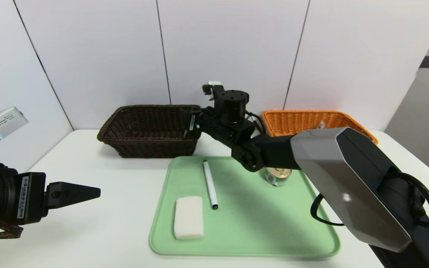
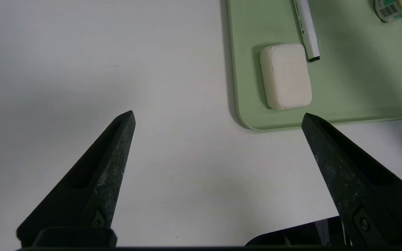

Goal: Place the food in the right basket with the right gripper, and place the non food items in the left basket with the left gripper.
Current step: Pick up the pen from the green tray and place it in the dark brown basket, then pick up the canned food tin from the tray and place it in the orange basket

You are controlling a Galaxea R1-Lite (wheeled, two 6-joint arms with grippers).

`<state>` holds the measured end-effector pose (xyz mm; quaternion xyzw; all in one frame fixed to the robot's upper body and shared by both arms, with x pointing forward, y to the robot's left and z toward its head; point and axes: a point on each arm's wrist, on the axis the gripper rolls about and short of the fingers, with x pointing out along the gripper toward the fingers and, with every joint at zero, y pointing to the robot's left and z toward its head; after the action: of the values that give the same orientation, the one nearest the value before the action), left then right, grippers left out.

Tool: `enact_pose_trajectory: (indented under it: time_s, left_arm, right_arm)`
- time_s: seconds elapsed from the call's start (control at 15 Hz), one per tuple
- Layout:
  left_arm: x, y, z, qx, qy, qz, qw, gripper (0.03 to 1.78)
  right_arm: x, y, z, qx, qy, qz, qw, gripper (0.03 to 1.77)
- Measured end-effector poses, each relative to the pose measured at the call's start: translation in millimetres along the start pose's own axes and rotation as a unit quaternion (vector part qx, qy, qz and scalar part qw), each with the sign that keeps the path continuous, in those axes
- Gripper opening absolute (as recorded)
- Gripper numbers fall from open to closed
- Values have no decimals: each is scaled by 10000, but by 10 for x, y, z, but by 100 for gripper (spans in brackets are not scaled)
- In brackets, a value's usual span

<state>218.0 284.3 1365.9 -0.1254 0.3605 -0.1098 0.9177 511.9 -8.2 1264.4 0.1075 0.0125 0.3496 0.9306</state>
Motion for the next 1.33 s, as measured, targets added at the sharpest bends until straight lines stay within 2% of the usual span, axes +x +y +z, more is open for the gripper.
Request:
enact_pose_trajectory:
  time_s: [0.2, 0.33, 0.53, 0.67, 0.87, 1.0, 1.13, 1.2, 1.33]
  left_arm:
    - [-2, 1, -1, 0, -3, -1, 10000, 169]
    - [-4, 1, -2, 0, -8, 5, 10000, 169]
    - [-9, 1, -1, -2, -24, 13, 10000, 169]
    - [-15, -3, 8, 29, -46, 4, 10000, 169]
    - [-21, -8, 14, 40, -53, -26, 10000, 169]
    - [-23, -10, 16, 39, -57, -40, 10000, 169]
    - [-26, -13, 19, 42, -62, -53, 10000, 169]
    - [-28, -18, 23, 48, -76, -69, 9999, 169]
    - [-26, -30, 43, 49, -182, -129, 9997, 169]
  right_arm:
    - [-9, -48, 37, -4, -30, -45, 10000, 108]
    - [-54, -5, 201, -11, -182, -12, 9998, 123]
    - [-254, 119, 741, -70, -518, -25, 9986, 138]
    - [-485, 207, 1151, -103, -539, -264, 9981, 145]
    - [-984, 343, 1703, -64, -150, -694, 9975, 154]
    - [-1374, 397, 1916, 129, 540, -932, 9941, 158]
    - [-1812, 430, 2011, 527, 1468, -1210, 9803, 161]
    - [-2020, 420, 2005, 800, 1941, -1394, 9677, 162]
    - [-2350, 344, 1849, 1149, 2859, -1876, 9327, 164]
